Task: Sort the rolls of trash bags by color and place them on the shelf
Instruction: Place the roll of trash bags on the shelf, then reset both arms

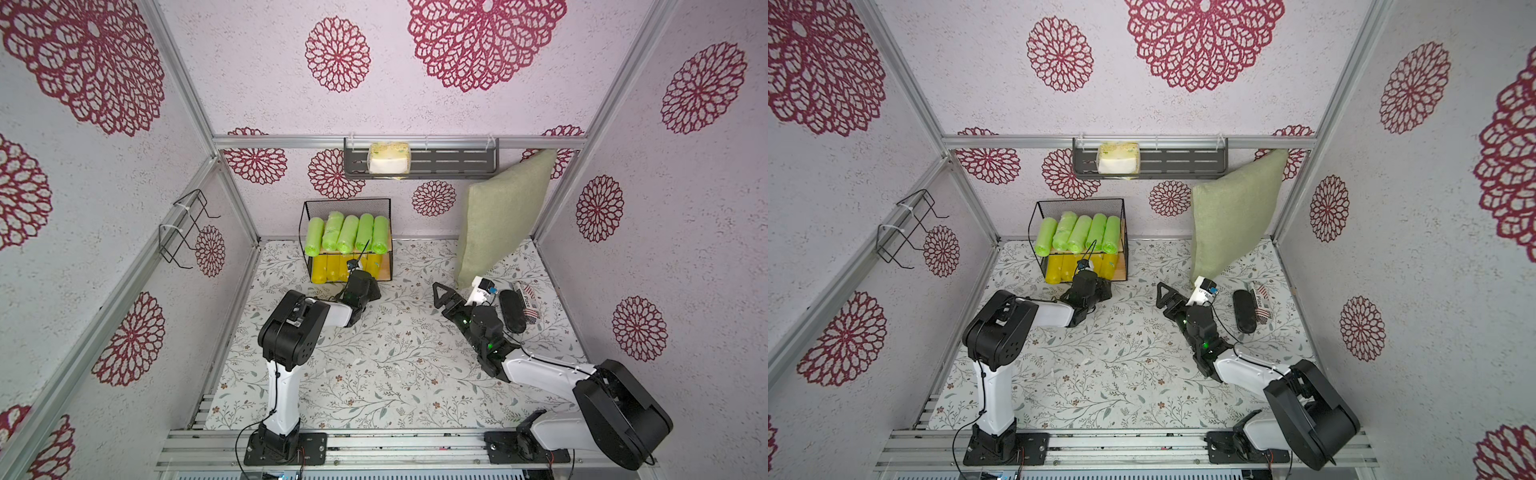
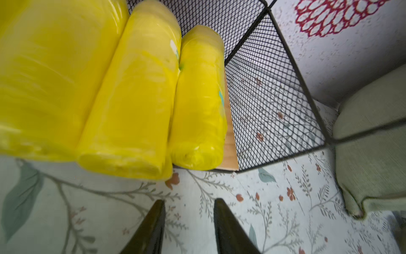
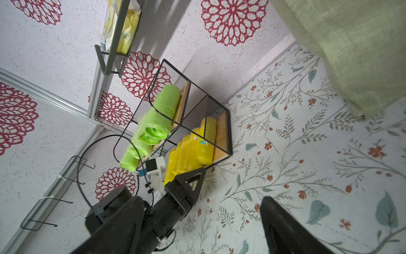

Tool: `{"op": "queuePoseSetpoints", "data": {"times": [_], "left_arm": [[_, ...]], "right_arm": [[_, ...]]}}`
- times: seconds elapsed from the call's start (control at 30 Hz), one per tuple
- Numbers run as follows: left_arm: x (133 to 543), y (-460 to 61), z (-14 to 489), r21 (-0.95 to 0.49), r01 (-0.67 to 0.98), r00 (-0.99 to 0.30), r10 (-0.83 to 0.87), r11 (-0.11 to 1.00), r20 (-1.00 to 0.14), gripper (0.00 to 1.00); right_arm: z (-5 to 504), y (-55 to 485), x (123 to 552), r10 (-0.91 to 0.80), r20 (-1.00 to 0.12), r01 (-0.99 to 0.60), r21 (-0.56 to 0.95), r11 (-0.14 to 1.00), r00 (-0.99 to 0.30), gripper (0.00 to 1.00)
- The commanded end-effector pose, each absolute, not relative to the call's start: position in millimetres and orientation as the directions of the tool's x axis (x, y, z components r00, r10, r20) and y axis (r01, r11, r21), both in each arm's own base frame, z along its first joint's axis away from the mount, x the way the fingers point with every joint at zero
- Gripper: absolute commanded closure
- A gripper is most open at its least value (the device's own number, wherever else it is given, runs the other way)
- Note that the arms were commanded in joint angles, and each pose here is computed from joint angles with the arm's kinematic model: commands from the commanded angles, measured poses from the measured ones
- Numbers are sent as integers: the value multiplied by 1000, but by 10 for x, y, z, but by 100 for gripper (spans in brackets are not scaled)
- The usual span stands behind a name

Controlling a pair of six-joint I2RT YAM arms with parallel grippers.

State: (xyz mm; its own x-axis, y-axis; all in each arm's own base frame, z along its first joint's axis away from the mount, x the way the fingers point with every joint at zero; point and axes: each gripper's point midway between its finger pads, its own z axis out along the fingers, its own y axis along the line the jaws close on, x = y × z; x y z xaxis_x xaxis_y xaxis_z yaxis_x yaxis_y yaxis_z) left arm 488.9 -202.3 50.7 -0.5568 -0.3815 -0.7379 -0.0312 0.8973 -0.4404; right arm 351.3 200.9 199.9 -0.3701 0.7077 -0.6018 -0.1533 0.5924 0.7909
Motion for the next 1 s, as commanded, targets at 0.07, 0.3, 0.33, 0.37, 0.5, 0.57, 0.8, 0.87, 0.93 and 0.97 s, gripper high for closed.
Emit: {"op": "queuePoseSetpoints", "data": {"times": [0.07,0.3,0.33,0.37,0.5,0.57,0.8,0.87,0.93,0.97], "left_arm": [[4604,-2038,1021,-499,38,-553,-398,866,-732,49],[4127,-1579,1382,-350,18,-573,-277,937,-771,40],[4084,-1493,1445,-322,5,-570,-262,947,-779,38],[4037,-1390,1525,-288,-10,-561,-244,958,-791,37],[3893,-967,1835,-179,-81,-493,-196,980,-847,29],[3834,-712,1961,-139,-137,-450,-187,981,-873,22],[3817,-3,2105,-85,-310,-393,-209,947,-896,7],[3834,182,2077,-56,-354,-386,-201,933,-900,5],[3835,354,2025,-27,-398,-381,-192,917,-905,3],[3824,451,1991,-9,-424,-377,-186,906,-907,2]], "right_arm": [[2228,1819,3514,590,-763,-171,639,750,-264,12],[2395,1391,3481,364,-917,-102,383,918,-163,9],[2408,1315,3481,343,-926,-88,359,929,-156,9],[2418,1226,3487,321,-935,-73,334,940,-153,8],[2433,852,3494,280,-949,7,282,959,-146,6],[2455,698,3489,249,-959,38,246,968,-132,2],[2302,266,3550,185,-976,165,166,972,-111,1],[2182,161,3555,179,-978,201,156,967,-104,1],[2054,95,3559,161,-982,213,136,967,-102,1],[1978,47,3562,153,-983,224,127,966,-103,1]]}}
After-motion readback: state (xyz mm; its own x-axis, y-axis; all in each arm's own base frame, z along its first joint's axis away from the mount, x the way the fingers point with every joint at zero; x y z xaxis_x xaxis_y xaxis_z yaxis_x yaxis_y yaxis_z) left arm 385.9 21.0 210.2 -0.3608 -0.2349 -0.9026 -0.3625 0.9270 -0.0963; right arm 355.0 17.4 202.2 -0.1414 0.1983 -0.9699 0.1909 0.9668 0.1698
